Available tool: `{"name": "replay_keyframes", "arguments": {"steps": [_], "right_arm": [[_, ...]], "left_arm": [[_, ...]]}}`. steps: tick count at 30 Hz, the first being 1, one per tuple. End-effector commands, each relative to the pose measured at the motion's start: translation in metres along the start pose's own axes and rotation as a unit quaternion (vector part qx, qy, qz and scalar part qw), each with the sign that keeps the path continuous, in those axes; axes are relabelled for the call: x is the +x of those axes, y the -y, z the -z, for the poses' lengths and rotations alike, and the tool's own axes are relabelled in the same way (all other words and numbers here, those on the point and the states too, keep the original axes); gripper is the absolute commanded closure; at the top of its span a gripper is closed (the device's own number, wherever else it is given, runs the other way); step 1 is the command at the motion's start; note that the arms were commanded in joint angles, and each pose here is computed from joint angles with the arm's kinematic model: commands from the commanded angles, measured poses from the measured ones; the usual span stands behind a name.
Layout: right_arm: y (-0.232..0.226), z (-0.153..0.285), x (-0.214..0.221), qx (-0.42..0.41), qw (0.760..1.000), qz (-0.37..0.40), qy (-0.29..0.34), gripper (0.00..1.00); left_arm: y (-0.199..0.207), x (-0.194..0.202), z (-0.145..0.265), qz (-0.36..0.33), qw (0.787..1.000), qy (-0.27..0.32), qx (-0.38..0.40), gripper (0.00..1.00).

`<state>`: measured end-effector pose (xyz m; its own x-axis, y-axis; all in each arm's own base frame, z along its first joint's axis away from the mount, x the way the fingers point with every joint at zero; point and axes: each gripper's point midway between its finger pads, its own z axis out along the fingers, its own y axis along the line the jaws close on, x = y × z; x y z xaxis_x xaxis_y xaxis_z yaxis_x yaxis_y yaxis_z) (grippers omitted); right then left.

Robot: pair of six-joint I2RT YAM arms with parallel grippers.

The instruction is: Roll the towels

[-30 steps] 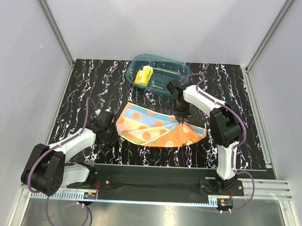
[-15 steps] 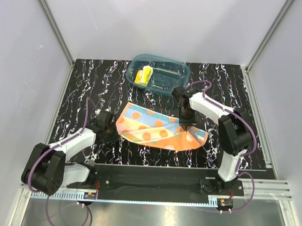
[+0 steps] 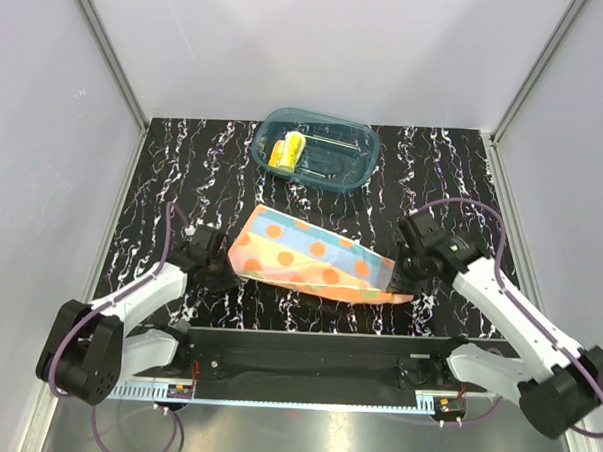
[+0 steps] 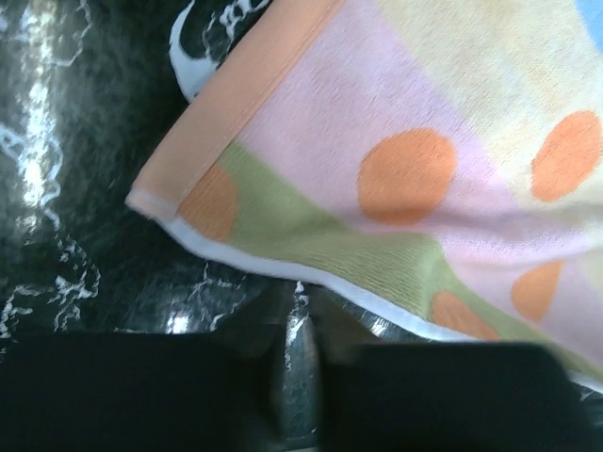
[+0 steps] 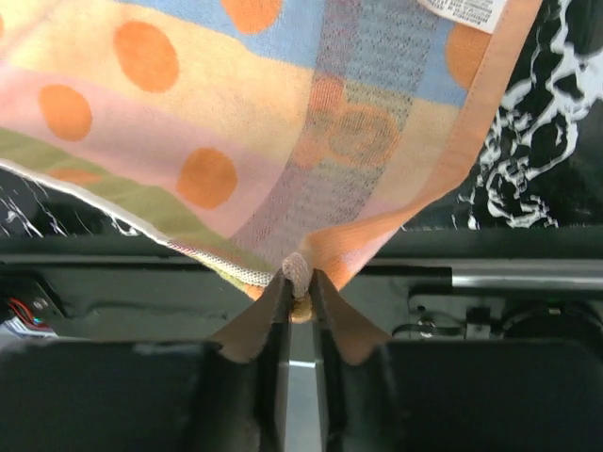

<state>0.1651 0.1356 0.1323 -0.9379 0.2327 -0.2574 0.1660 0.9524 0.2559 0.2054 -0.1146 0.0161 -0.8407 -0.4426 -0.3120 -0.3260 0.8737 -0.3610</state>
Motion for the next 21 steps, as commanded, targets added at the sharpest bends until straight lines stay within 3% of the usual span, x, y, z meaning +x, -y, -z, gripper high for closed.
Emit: {"name": "replay_keyframes", "arguments": {"steps": [1, 4, 6, 8, 9, 16, 21], "right_arm": [[0.014, 0.0, 0.032, 0.012, 0.998, -0.04, -0.042, 0.78], [0.019, 0.001, 0.053, -0.013, 0.996, -0.061, -0.057, 0.66], [0.021, 0.009, 0.06, -0.038, 0.995, -0.079, -0.045, 0.5], [0.024, 0.015, 0.071, -0.048, 0.993, -0.094, -0.051, 0.11], [0.024, 0.022, 0.072, -0.063, 0.993, -0.095, -0.04, 0.01], [0.022, 0.047, 0.038, -0.05, 0.994, -0.089, 0.032, 0.0], [0.011, 0.018, 0.004, 0.01, 0.998, -0.058, 0.033, 0.0]], "left_arm": [[0.003, 0.003, 0.012, 0.012, 1.0, -0.002, 0.013, 0.7], [0.004, 0.002, 0.029, 0.009, 1.0, 0.005, 0.016, 0.65], [0.005, 0.0, 0.042, 0.011, 0.999, 0.024, 0.025, 0.62], [0.01, -0.005, 0.052, 0.014, 0.998, 0.041, 0.039, 0.61], [0.014, -0.012, 0.057, 0.011, 0.998, 0.052, 0.043, 0.6], [0.037, -0.053, 0.063, -0.03, 0.995, 0.088, 0.03, 0.59], [0.07, -0.081, 0.041, -0.059, 0.995, 0.075, 0.039, 0.6]]}}
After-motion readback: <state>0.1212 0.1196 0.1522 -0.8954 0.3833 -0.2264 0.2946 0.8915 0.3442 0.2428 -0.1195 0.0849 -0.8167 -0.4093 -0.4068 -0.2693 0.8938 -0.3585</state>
